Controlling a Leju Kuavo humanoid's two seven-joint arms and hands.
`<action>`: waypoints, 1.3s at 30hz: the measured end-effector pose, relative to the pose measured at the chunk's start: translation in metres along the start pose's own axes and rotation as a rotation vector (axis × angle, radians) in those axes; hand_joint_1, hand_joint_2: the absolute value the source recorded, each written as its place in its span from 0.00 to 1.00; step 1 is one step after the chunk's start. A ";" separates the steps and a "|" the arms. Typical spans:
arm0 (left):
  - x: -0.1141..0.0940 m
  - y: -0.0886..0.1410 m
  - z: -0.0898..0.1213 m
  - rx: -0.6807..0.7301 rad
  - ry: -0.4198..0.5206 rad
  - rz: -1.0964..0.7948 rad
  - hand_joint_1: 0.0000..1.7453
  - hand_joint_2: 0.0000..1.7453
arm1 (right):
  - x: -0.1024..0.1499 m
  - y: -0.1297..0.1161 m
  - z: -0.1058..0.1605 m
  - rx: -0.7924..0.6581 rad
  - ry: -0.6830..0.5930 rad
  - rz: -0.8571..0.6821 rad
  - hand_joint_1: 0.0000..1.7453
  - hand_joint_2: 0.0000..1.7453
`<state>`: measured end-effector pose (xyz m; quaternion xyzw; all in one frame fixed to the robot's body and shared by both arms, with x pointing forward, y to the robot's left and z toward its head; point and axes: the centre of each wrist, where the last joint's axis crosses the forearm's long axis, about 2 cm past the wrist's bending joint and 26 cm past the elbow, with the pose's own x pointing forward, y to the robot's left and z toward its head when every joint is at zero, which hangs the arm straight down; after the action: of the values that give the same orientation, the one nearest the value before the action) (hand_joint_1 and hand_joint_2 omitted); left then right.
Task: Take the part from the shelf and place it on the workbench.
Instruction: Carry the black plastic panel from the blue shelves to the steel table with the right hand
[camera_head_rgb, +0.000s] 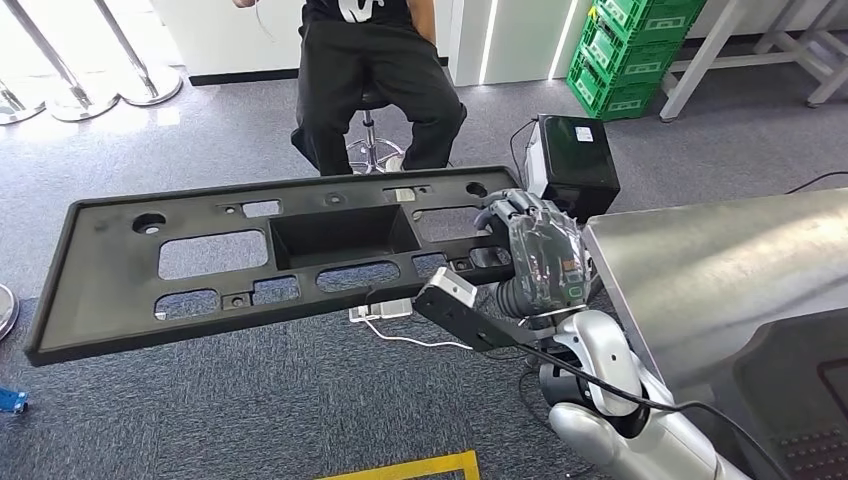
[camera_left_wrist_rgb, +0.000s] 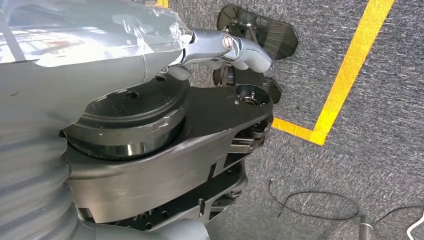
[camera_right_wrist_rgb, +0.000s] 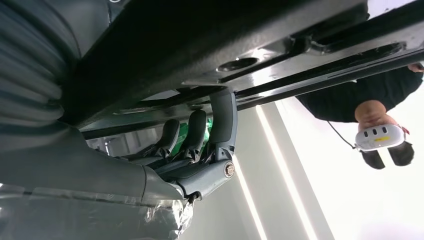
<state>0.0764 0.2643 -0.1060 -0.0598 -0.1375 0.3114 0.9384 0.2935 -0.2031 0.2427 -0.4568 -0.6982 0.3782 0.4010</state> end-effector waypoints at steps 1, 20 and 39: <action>0.000 0.000 0.000 0.000 0.001 0.000 0.00 1.00 | 0.000 0.000 0.000 -0.002 -0.002 -0.002 1.00 1.00; 0.000 0.000 0.000 0.002 0.009 0.001 0.00 1.00 | -0.001 0.001 0.000 -0.002 -0.003 -0.013 1.00 1.00; -0.002 0.003 0.000 0.014 0.014 0.002 0.00 1.00 | -0.001 0.001 -0.002 0.002 -0.007 -0.021 1.00 1.00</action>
<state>0.0731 0.2655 -0.1066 -0.0553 -0.1288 0.3128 0.9394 0.2961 -0.2030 0.2426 -0.4476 -0.7042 0.3761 0.4028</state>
